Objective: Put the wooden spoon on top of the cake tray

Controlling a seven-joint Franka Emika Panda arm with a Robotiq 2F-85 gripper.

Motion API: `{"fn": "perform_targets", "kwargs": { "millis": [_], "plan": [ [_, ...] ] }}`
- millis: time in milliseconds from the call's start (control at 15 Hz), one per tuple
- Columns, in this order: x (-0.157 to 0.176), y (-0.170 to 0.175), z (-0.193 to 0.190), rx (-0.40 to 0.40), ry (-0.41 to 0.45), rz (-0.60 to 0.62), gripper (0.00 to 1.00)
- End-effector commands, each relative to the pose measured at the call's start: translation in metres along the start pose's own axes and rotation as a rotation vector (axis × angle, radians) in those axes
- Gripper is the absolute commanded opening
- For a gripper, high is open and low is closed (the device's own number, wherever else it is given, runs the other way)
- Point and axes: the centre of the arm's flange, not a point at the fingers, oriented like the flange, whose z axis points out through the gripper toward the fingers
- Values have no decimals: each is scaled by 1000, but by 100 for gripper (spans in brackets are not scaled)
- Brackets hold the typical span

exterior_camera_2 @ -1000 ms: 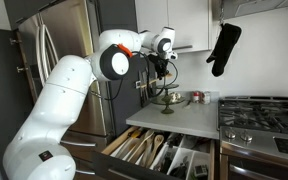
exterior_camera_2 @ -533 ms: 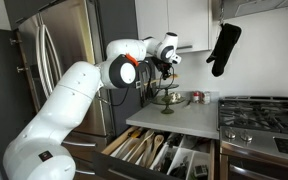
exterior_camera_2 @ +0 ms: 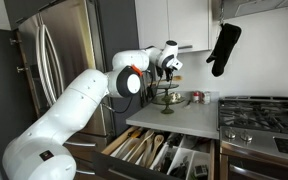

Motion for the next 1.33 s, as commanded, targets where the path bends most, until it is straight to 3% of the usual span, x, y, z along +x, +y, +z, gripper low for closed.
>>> {"fn": "perform_targets", "kwargs": {
  "millis": [0, 733, 1200, 1267],
  "plan": [
    [17, -23, 26, 37, 26, 57, 6],
    [23, -18, 49, 17, 41, 159, 6],
    [23, -15, 56, -10, 56, 159, 6],
    [23, -14, 57, -15, 57, 154, 10]
  ]
}}
